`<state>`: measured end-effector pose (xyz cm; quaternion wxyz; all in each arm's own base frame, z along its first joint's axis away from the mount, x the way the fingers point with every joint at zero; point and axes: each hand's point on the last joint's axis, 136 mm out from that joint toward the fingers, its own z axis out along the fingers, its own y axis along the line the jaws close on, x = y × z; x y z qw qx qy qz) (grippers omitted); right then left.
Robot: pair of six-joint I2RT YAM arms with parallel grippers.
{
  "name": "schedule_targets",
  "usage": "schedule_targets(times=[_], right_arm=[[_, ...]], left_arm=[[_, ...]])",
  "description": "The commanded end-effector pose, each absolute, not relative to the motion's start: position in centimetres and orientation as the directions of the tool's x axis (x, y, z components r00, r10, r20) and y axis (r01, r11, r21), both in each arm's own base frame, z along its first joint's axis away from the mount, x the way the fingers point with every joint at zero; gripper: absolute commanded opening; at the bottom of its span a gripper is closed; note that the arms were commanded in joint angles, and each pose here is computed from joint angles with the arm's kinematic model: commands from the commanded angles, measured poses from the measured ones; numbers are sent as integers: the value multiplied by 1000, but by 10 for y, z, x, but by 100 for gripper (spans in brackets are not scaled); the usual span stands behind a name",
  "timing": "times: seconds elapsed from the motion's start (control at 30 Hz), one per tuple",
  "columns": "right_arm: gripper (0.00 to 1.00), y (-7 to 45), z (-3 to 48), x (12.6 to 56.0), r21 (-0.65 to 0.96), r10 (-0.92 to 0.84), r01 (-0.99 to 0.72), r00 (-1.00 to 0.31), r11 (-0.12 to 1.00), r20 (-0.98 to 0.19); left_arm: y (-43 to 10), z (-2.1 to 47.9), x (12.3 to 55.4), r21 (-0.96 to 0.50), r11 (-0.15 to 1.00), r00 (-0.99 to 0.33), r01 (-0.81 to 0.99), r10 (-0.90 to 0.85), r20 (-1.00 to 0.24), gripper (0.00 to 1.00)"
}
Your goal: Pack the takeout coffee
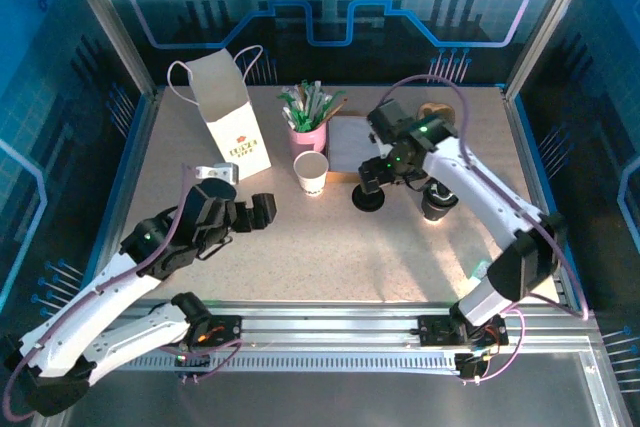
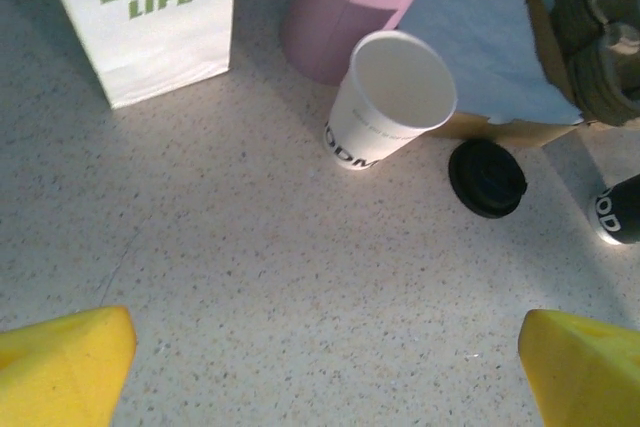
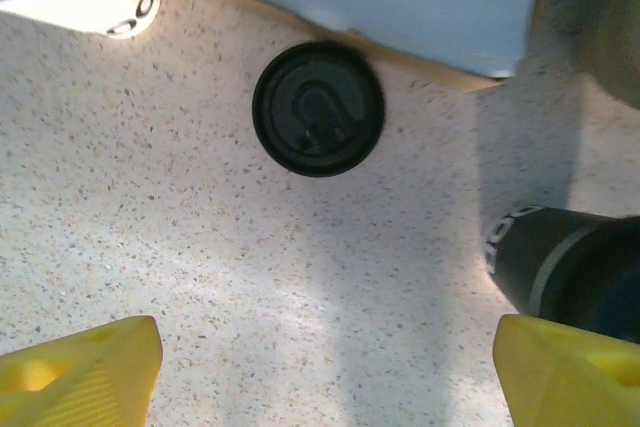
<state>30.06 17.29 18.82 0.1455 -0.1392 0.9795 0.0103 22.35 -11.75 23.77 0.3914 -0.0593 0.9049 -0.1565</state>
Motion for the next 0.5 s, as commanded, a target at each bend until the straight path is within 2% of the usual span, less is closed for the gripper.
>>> schedule_targets(times=[0.0, 0.13, 0.47], right_arm=[[88, 190, 154, 308, -28, -261, -263, -932, 964, -252], [88, 197, 124, 320, -44, -261, -258, -941, 965, -214], [86, 200, 71, 338, -43, -241, -238, -959, 970, -148]], left_arm=[[-118, 237, 212, -377, 926, -748, 15, -240, -619, 99], [-111, 240, 211, -377, 926, -762, 17, -232, -604, 99], [-85, 233, 215, -249, 968, -742, 5, -164, -650, 99]])
